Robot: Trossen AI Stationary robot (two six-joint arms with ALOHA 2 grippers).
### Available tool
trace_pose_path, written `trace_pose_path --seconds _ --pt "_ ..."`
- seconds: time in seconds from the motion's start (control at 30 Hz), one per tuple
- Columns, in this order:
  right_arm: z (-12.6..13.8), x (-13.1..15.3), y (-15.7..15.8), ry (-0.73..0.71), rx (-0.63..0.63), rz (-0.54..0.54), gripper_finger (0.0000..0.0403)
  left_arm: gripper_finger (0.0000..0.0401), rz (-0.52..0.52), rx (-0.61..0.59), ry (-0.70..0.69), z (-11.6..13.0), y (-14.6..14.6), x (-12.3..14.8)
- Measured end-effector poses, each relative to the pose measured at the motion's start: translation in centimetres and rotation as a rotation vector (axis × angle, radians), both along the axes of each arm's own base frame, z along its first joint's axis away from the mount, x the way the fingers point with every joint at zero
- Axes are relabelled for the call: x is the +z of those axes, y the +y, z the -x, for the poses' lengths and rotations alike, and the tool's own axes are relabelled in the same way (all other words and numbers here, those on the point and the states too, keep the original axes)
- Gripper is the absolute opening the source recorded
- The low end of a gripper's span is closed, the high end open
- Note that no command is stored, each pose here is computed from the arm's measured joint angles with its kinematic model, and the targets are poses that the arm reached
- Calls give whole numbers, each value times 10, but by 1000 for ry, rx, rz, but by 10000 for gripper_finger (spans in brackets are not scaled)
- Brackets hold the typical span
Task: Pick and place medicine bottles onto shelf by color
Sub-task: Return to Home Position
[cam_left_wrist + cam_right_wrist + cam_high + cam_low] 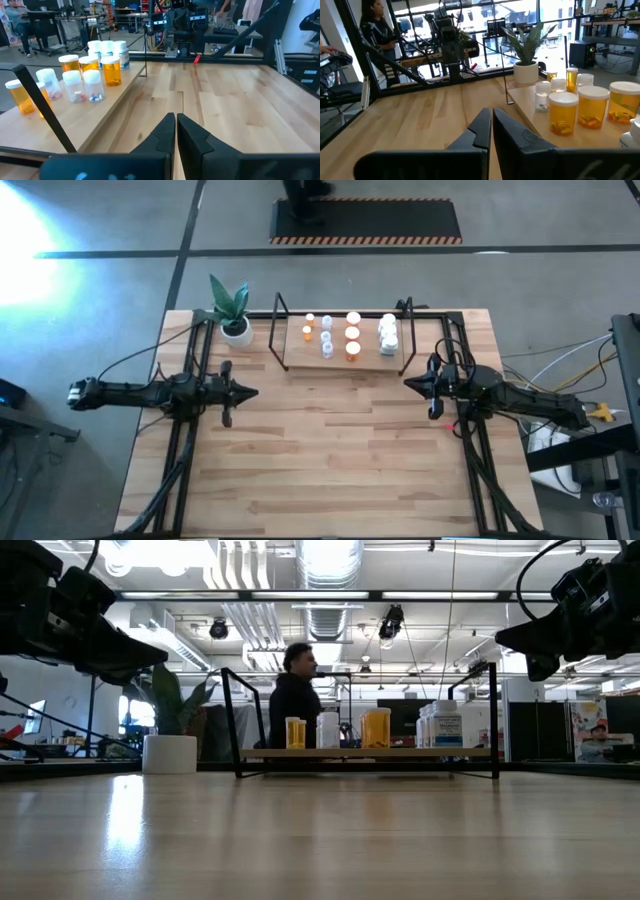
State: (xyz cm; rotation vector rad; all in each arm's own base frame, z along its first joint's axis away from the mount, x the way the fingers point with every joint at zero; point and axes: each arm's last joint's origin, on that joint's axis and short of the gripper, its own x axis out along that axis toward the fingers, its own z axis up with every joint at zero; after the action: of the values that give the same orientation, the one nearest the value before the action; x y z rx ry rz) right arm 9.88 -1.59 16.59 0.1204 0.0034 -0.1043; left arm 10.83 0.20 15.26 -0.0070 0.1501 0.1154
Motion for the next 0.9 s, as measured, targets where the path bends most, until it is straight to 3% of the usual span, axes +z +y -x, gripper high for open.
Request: trace_pose_path --seconds 0.43,0.9 --pt "3 5 3 -59 24 10 9 0 3 8 -222 10 1 19" --pt "2 4 15 -47 144 5 9 0 3 8 -199 7 1 18"
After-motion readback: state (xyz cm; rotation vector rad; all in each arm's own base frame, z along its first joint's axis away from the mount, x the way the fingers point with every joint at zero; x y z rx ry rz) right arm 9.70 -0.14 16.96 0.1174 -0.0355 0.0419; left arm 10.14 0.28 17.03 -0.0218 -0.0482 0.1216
